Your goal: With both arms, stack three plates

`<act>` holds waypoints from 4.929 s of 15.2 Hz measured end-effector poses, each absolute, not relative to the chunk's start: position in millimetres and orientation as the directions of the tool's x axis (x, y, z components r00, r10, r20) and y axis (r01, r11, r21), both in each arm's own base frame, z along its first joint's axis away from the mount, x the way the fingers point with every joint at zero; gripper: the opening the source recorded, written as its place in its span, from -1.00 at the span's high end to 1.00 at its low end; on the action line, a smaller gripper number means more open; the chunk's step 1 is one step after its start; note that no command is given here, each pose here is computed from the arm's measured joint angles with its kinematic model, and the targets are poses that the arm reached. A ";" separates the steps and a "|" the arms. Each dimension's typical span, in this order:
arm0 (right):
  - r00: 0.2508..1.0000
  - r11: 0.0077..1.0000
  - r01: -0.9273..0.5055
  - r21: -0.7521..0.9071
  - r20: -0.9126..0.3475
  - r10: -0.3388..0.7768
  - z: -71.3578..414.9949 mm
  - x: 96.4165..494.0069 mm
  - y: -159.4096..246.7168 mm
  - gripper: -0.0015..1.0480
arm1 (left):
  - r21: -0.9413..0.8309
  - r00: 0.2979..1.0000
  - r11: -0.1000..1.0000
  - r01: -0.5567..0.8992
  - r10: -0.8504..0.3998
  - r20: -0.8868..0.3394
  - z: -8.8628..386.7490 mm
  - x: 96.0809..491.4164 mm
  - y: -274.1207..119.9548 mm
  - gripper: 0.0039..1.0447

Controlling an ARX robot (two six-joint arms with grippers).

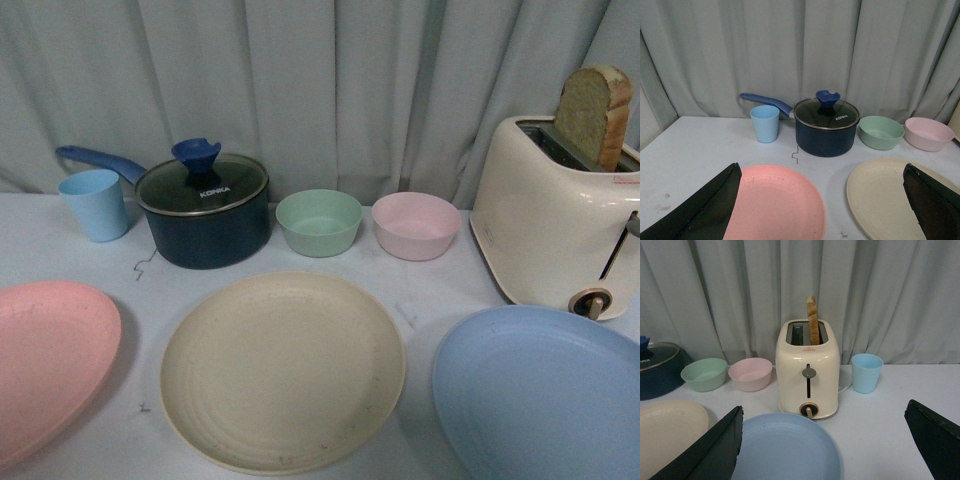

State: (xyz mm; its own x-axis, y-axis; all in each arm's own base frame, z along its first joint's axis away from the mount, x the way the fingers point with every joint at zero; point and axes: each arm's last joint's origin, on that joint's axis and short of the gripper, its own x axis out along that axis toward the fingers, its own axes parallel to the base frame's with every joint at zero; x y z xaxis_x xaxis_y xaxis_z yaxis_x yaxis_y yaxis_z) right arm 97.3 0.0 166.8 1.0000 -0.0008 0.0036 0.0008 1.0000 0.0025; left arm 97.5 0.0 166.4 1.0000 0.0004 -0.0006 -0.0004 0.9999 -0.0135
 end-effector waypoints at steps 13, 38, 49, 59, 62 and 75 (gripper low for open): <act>1.000 1.000 0.001 0.002 0.004 -0.001 166.8 97.3 0.0 -0.87 | -0.014 1.000 1.000 0.000 0.000 -0.001 166.4 97.5 0.0 -0.88; 1.000 1.000 0.001 0.002 0.004 -0.001 166.8 97.3 0.0 -0.87 | -0.014 1.000 1.000 0.000 0.000 -0.001 166.4 97.5 0.0 -0.88; 1.000 1.000 0.001 0.002 0.004 -0.001 166.8 97.3 0.0 -0.87 | -0.014 1.000 1.000 0.000 0.000 -0.001 166.4 97.5 0.0 -0.88; 1.000 1.000 0.001 0.002 0.004 -0.001 166.8 97.3 0.0 -0.87 | -0.014 1.000 1.000 0.000 0.000 -0.001 166.4 97.5 0.0 -0.88; 1.000 1.000 0.001 0.002 0.004 -0.001 166.8 97.3 0.0 -0.87 | -0.014 1.000 1.000 0.000 0.000 -0.001 166.4 97.5 0.0 -0.88; 1.000 1.000 0.001 0.002 0.004 -0.001 166.8 97.3 0.0 -0.87 | -0.014 1.000 1.000 0.000 0.000 -0.001 166.4 97.5 0.0 -0.88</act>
State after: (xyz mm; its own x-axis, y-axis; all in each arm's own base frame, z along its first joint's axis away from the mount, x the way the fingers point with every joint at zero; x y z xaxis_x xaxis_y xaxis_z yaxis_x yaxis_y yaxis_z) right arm 97.3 0.0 166.8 1.0000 -0.0008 0.0036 0.0008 1.0000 0.0025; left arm 97.5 0.0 166.4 1.0000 0.0004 -0.0006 -0.0004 0.9999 -0.0135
